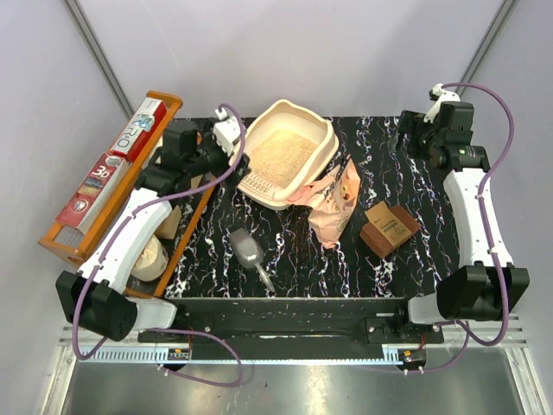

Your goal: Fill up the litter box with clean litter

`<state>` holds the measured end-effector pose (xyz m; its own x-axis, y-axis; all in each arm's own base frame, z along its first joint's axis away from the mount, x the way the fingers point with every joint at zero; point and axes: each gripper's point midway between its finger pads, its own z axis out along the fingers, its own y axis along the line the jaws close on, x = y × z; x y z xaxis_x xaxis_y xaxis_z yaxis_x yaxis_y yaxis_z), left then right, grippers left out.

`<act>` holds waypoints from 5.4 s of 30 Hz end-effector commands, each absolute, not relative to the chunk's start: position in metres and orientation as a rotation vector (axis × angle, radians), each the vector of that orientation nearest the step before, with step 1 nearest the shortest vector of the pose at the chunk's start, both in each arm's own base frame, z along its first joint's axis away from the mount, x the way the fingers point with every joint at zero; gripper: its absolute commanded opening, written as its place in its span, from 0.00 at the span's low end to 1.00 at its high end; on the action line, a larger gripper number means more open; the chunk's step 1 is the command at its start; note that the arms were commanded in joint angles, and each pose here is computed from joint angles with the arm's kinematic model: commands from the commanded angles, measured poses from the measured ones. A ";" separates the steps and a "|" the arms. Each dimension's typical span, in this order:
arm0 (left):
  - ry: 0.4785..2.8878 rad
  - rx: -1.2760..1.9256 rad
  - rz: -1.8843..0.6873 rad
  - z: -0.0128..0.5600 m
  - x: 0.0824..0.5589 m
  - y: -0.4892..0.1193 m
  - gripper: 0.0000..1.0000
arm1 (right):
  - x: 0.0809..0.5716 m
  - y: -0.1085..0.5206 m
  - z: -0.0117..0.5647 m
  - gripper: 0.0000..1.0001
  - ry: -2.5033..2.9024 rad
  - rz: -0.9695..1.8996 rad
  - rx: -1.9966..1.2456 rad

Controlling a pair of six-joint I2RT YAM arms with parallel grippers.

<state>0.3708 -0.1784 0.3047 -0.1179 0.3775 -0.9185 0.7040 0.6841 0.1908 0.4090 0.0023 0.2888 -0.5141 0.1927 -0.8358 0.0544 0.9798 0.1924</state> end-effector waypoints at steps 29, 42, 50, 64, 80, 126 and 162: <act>1.731 1.042 -0.912 0.272 0.320 -0.429 0.78 | 0.344 -0.016 0.286 0.98 2.121 -0.049 -0.045; 1.810 1.005 -0.702 0.227 0.341 -0.440 0.61 | 0.331 -0.004 0.278 0.98 2.123 0.031 -0.060; 1.882 0.989 -0.565 0.201 0.350 -0.422 0.50 | 0.334 0.002 0.276 0.98 2.132 0.072 -0.071; 1.961 1.285 -0.584 0.160 0.304 -0.395 0.01 | 0.344 0.011 0.273 0.98 2.148 0.134 -0.106; 1.774 1.780 -0.557 0.179 0.292 -0.289 0.00 | 0.356 0.027 0.276 0.98 2.147 0.230 -0.183; 1.372 1.697 -0.196 0.241 0.355 -0.251 0.00 | 0.331 0.161 0.269 0.99 1.868 0.633 -1.118; 1.794 0.993 -0.532 0.275 0.287 -0.203 0.81 | 0.350 0.268 0.213 0.69 1.522 0.695 -1.855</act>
